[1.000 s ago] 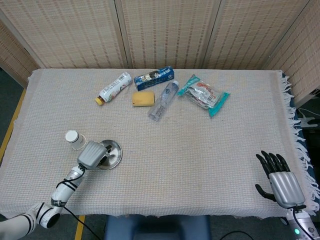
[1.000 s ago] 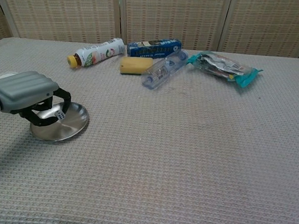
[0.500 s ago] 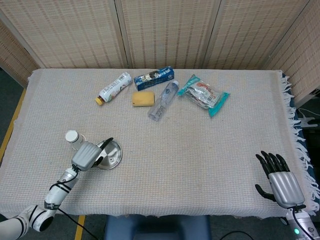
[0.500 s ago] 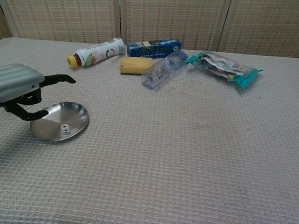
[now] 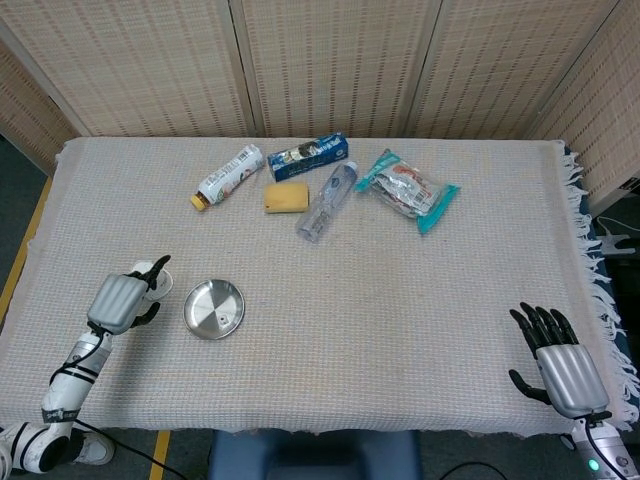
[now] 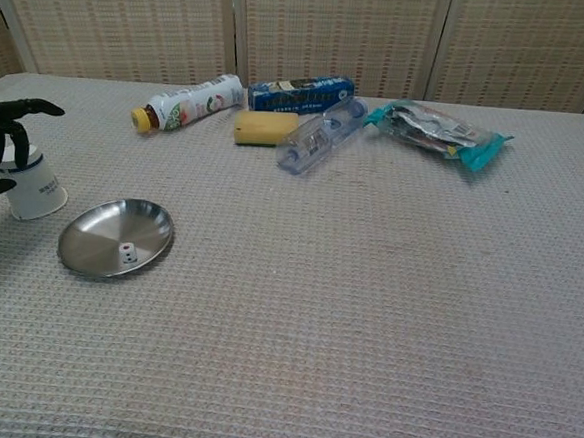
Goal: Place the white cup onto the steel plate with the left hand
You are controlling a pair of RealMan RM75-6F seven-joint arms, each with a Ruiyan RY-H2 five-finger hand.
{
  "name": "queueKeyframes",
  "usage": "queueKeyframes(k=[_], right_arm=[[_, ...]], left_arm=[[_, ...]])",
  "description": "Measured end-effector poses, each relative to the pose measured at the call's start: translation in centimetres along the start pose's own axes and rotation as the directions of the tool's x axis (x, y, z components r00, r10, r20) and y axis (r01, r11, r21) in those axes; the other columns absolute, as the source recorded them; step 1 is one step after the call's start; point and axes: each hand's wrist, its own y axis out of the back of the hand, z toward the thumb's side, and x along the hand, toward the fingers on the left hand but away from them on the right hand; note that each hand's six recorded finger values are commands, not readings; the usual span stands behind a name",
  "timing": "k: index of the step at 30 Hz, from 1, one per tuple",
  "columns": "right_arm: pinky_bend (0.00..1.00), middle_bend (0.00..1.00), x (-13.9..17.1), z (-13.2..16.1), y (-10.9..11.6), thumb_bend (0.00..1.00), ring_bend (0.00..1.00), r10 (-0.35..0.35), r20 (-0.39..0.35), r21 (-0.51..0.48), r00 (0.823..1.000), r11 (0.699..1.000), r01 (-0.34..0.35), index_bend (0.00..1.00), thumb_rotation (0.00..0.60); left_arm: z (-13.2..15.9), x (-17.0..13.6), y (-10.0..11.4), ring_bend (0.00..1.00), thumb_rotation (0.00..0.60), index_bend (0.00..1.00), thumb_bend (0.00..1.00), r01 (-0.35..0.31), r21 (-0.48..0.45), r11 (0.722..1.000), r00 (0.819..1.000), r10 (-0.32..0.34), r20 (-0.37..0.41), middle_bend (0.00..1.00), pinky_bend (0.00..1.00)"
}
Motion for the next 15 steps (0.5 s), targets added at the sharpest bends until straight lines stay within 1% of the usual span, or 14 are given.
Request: queueKeyframes(k=[3, 8, 10, 12, 15], right_arm=[[0.00, 0.00, 0.0, 0.0, 0.0, 0.20, 0.00, 0.000, 0.001, 0.000, 1.000, 1.000, 0.000, 0.00, 0.533], [0.00, 0.00, 0.0, -0.2, 0.1, 0.20, 0.00, -0.004, 0.009, -0.001, 1.000, 1.000, 0.004, 0.00, 0.532], [0.00, 0.00, 0.0, -0.3, 0.1, 0.20, 0.00, -0.003, 0.012, 0.000, 1.000, 1.000, 0.003, 0.00, 0.532], [0.00, 0.00, -0.1, -0.3, 0.0, 0.20, 0.00, -0.001, 0.014, 0.000, 1.000, 1.000, 0.001, 0.00, 0.531], [0.00, 0.00, -0.2, -0.4, -0.1, 0.20, 0.00, 0.001, 0.018, 0.001, 1.000, 1.000, -0.001, 0.00, 0.532]], left_arm=[[-0.4, 0.5, -0.2, 0.00, 0.600, 0.00, 0.35, 0.009, -0.020, 1.000, 1.000, -0.009, -0.007, 0.00, 0.06], [-1.8, 1.9, -0.4, 0.00, 0.600, 0.00, 0.35, -0.012, -0.031, 0.999, 0.999, 0.011, -0.035, 0.00, 0.04], [-2.3, 2.5, -0.6, 0.00, 0.600, 0.00, 0.35, -0.012, -0.036, 0.999, 0.999, 0.010, -0.045, 0.00, 0.05], [-2.7, 3.0, -1.1, 0.00, 0.600, 0.00, 0.35, 0.003, -0.039, 0.999, 0.999, -0.005, -0.052, 0.00, 0.07], [-2.9, 3.4, -1.7, 0.00, 0.600, 0.05, 0.35, 0.020, -0.034, 0.999, 0.998, -0.022, -0.060, 0.03, 0.22]])
